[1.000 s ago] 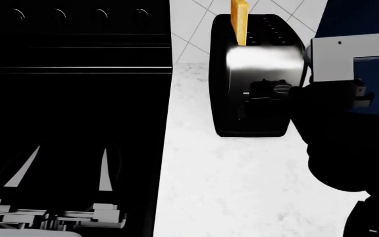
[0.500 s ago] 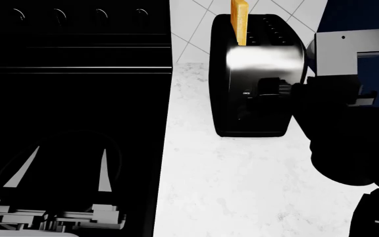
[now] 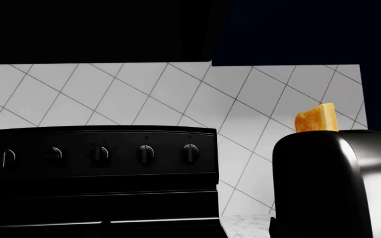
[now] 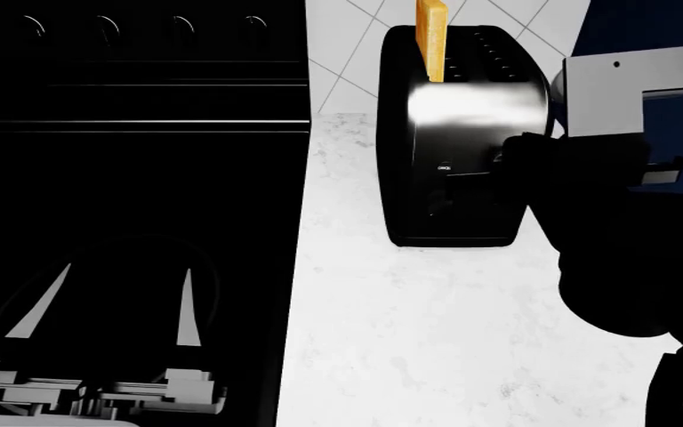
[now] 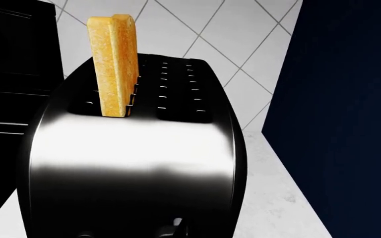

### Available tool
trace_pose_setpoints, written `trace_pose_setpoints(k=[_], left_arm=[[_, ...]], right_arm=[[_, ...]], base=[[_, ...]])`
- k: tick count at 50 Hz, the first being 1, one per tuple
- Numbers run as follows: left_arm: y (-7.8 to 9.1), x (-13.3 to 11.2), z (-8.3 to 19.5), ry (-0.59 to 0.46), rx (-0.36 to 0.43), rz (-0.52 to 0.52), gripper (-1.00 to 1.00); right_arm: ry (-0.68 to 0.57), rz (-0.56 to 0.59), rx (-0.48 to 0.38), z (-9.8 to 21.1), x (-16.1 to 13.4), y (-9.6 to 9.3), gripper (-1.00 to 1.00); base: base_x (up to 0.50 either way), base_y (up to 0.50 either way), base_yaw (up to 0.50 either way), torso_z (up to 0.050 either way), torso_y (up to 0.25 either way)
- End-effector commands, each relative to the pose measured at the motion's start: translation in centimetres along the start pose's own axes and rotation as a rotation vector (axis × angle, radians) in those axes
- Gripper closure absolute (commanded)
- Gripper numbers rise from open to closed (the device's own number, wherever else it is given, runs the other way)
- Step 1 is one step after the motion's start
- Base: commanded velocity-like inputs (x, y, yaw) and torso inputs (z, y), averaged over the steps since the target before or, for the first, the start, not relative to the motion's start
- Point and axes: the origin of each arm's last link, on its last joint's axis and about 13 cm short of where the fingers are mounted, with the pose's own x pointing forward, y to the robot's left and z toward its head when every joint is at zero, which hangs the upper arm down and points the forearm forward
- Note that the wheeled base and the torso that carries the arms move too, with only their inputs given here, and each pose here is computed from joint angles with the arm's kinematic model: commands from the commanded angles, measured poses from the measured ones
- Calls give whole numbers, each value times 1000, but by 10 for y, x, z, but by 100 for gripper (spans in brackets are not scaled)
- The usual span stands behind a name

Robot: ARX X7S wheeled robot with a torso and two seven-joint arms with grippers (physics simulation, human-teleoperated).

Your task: Push down the lever of the toaster to turn it on.

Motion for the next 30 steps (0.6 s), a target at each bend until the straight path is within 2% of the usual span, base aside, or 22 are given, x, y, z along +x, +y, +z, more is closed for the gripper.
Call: trace_pose_setpoints(k=[1,30], left_arm=[[0,0,0,0,-1,0,-100],[1,1,-1,2,-1,1,-100]], right_arm=[[-7,5,-10,-1,3,2,100],[0,-4,-25,-11,21,4,100]], base=[[0,0,0,0,0],[0,0,0,0,0]])
